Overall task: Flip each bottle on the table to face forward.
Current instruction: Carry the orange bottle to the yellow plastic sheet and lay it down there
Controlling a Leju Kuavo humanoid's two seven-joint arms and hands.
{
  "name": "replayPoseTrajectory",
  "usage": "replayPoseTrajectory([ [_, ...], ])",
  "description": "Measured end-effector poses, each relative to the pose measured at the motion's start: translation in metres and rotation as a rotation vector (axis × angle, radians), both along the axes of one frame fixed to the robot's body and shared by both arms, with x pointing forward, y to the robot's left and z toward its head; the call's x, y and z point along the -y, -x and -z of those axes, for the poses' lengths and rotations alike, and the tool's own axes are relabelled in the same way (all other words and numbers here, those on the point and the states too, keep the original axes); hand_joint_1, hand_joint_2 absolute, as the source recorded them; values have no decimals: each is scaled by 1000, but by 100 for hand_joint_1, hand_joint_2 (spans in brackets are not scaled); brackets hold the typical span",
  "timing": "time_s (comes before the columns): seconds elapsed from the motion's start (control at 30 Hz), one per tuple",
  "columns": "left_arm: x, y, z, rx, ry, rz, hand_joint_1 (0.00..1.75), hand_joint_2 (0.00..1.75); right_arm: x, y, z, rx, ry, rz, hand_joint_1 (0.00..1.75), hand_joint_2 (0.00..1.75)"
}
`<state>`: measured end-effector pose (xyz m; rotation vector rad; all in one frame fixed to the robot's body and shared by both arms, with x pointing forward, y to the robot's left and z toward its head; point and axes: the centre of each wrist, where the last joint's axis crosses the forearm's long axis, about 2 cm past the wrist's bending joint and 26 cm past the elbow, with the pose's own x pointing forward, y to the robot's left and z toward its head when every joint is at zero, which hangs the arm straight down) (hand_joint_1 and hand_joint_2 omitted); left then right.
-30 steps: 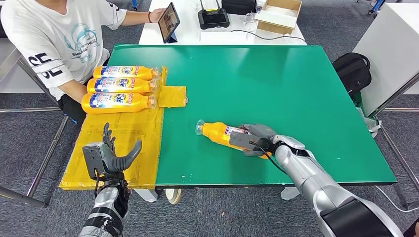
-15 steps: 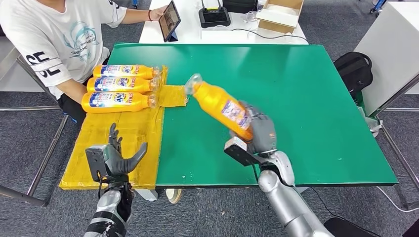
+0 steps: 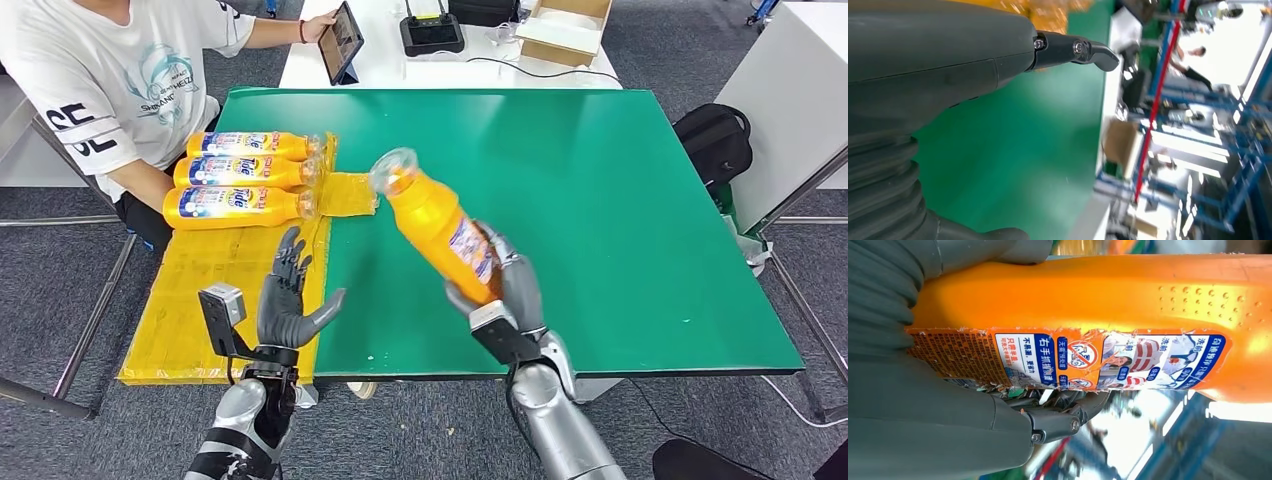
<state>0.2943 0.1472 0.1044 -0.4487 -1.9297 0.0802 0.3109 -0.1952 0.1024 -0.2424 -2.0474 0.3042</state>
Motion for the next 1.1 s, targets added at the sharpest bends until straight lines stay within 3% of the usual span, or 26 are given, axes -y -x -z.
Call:
replayPoseTrajectory([
  [0.27, 21, 4, -15, 49, 49, 130, 0, 175, -34, 12, 18, -79, -52, -87, 175, 175],
  [0.6, 37, 10, -20, 33, 105, 254, 0, 175, -77, 26, 26, -96, -2, -190, 175, 175],
  [0.87, 40, 12, -18, -10, 154, 338, 0, 175, -88, 27, 29, -99, 36, -242, 175, 175],
  [1.1, 40, 13, -11, -40, 157, 340, 0, 175, -93, 27, 35, -118, 87, -278, 175, 175],
])
